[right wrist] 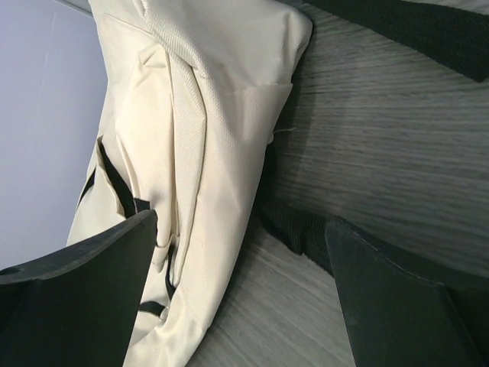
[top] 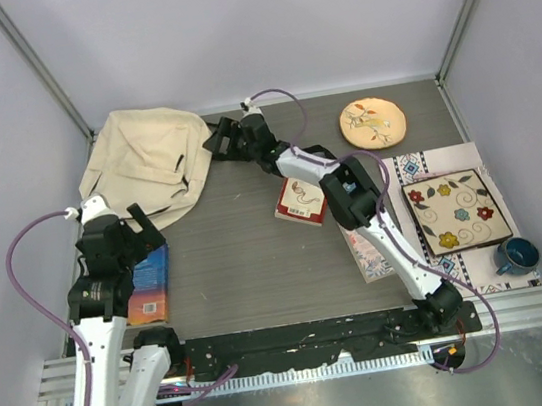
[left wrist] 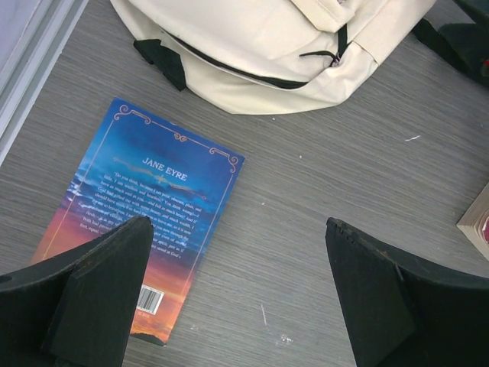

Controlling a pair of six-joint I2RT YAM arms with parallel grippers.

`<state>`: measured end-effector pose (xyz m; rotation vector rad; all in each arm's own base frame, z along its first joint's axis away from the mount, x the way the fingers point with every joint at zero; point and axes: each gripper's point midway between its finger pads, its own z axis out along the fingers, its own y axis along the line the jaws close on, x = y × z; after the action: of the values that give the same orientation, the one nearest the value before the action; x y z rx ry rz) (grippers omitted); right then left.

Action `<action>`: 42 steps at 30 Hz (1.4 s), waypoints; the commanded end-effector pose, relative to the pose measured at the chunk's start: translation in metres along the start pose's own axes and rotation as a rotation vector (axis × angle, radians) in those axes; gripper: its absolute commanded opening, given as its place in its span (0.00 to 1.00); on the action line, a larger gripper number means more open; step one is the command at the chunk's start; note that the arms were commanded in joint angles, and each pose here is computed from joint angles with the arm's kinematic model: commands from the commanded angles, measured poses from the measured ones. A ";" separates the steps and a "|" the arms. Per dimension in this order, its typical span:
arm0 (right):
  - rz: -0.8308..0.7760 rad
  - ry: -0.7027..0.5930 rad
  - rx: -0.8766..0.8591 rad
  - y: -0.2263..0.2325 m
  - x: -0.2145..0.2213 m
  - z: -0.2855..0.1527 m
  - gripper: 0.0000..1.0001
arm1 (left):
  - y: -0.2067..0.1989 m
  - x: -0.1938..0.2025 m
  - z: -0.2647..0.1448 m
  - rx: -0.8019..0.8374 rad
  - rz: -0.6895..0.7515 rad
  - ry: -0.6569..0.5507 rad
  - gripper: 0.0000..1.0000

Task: Pack the student bag
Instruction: Move the student bag to the center of the board.

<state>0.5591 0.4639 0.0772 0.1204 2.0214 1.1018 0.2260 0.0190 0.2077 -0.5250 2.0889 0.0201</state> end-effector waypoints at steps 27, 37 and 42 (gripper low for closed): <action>0.082 -0.248 -0.209 0.094 -0.051 0.011 0.01 | -0.010 -0.001 0.006 0.059 -0.009 0.020 0.99; 0.027 -0.477 -0.279 0.182 -0.151 -0.062 0.01 | -0.011 -0.003 0.005 0.067 -0.008 0.012 0.99; 0.030 -0.525 -0.270 0.196 -0.172 -0.094 0.01 | -0.011 -0.006 0.002 0.073 -0.010 -0.006 1.00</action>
<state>0.5657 0.4886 0.1948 0.2200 1.7385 1.1521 0.2293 0.0117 0.2010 -0.5088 2.1290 -0.0396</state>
